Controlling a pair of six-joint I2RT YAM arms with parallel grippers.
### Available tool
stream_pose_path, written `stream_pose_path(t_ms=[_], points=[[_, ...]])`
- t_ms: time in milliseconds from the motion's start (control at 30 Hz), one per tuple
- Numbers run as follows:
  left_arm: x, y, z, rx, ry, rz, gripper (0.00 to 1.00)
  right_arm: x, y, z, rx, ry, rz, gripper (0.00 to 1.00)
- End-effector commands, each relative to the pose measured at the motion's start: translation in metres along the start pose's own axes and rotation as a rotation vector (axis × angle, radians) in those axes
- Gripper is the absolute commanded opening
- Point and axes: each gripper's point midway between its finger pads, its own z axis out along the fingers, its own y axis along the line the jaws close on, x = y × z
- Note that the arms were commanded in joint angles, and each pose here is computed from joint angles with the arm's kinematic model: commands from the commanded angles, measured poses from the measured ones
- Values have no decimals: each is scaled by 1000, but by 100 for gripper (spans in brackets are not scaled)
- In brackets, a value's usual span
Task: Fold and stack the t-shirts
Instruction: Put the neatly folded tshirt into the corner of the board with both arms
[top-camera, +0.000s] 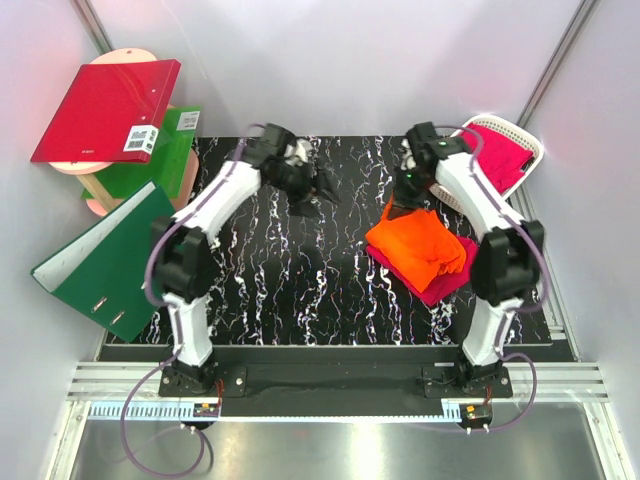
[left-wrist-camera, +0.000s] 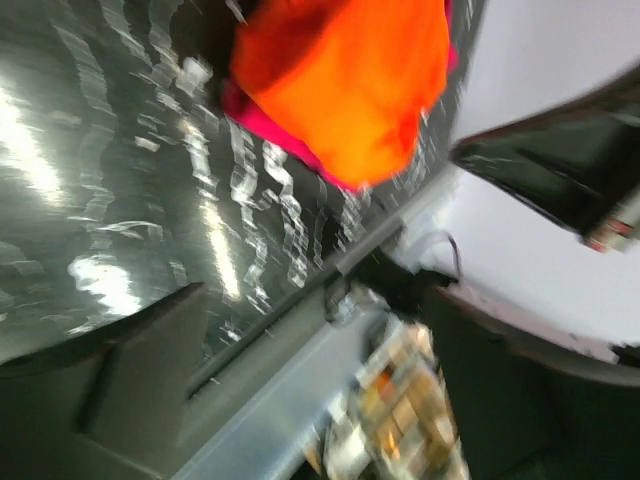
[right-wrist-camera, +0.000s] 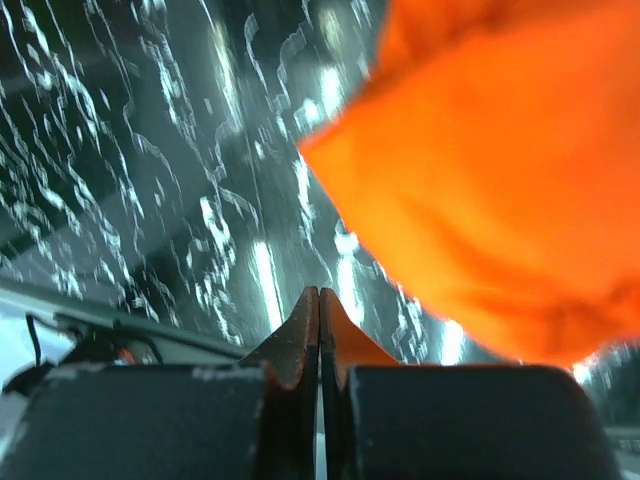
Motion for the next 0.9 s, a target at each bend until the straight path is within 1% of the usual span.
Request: stream_pose_path(t_ms=[0,33,67,100,133,167,200,233,267,300,333,367,467,500,567,600,667,700,767,800,867], points=[[-46,-23,-102,-77,-404,119,32,-41,21,32,-13,-54,0,0],[-54,-19,-115,-113,-467,114,0,-53,31,34,-30,-76,-10,0],[-57,-23,-138,-112,-530,120,0,-48,36,59,-23,-26,-20,0],[-62,-22,-149,-134,-574,127,0,-48,40,67,-17,-11,-21,0],[-64,-25,-158,-133,-598,131,0,-56,50,69,-26,-23,-38,0],[-66,-24,-169,-132,-624,128,8,-45,53,95,-3,37,-51,0],[-66,-25,-173,-124,-627,125,18,-36,51,103,31,82,-53,0],[-66,-24,-177,-120,-632,122,41,-41,61,103,29,69,-74,0],[-65,-24,-178,-116,-629,123,66,-29,62,124,58,120,-92,0],[-64,-23,-176,-114,-618,118,99,-26,66,124,73,134,-104,0],[-63,-21,-176,-111,-610,115,99,-18,60,138,105,174,-105,0],[-62,-21,-174,-107,-603,115,99,-11,62,143,135,190,-126,0],[-59,-20,-170,-94,-580,110,99,7,48,146,231,251,-137,0],[-58,-20,-169,-92,-576,112,99,15,34,149,298,273,-138,0],[-58,-19,-168,-91,-574,115,99,18,25,144,339,269,-123,0],[-57,-20,-166,-85,-566,119,99,26,10,147,398,283,-121,0],[-57,-19,-164,-80,-557,120,99,26,-1,138,462,252,-119,0],[-56,-17,-161,-78,-545,114,99,35,-12,141,492,274,-118,0],[-56,-18,-159,-68,-543,115,99,35,-22,135,538,236,-113,0],[-55,-17,-157,-65,-534,112,99,47,-35,136,574,271,-112,0],[-54,-16,-156,-63,-529,111,99,55,-46,133,614,278,-106,0]])
